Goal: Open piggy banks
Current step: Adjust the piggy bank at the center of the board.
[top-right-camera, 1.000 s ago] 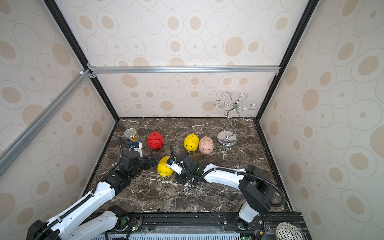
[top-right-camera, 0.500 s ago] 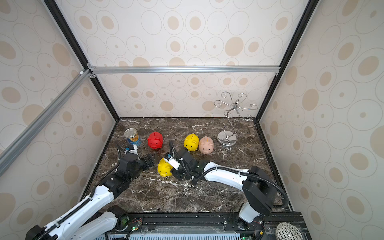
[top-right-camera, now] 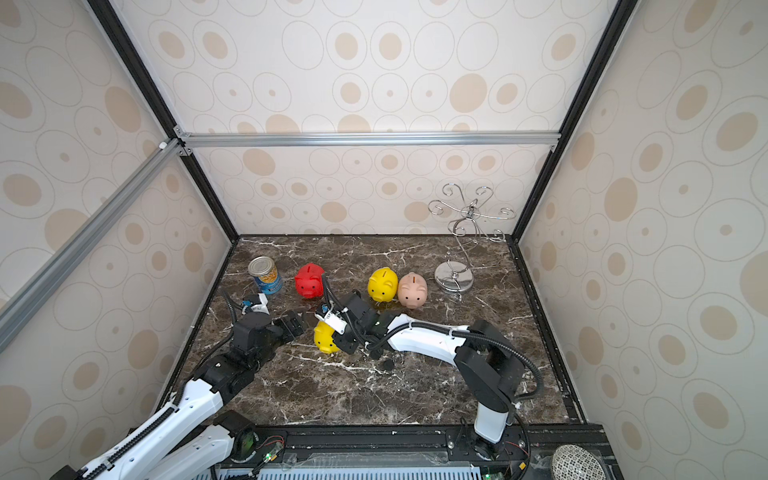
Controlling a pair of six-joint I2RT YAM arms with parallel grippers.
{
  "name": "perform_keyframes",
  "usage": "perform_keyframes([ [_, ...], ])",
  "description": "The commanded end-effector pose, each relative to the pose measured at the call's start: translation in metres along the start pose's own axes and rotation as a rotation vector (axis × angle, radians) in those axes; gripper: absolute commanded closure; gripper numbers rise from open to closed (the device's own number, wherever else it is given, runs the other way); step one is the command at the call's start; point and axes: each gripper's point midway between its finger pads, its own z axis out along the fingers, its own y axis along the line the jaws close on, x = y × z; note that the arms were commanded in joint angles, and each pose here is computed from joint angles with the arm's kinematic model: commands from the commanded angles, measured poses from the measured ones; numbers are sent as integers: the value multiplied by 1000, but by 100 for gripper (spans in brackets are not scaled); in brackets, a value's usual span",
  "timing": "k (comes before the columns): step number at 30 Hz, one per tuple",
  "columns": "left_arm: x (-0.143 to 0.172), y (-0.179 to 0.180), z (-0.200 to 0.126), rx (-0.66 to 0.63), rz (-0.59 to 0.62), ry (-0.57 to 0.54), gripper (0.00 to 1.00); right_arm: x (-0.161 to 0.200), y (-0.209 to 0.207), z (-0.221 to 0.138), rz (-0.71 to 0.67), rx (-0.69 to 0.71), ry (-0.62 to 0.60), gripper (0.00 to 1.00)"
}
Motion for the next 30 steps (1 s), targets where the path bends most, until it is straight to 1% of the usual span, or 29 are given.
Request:
perform_keyframes([
  [1, -4, 2, 0, -9, -8, -14, 0, 4, 1, 2, -41, 10, 33, 74],
  [8, -3, 3, 3, -16, -1, -8, 0, 5, 3, -1, -61, 18, 18, 83],
  [13, -3, 2, 4, -12, 1, -6, 0, 17, 9, -8, -30, 2, -2, 83],
  [15, -2, 2, 5, -10, 5, -3, 0, 22, 10, -14, -1, 4, -42, 84],
  [18, 0, 0, 8, -1, 9, 7, 0, 40, 8, -16, 29, 26, -39, 84],
  [21, 5, -3, 12, 12, 14, 30, 0, 55, -3, -14, 60, 53, -9, 83],
  [24, 9, -6, 16, 20, 17, 52, 0, 67, -23, -12, 115, 75, 12, 82],
  [30, 14, -7, 18, 32, 18, 72, 0, 70, -57, -6, 178, 107, 27, 77],
])
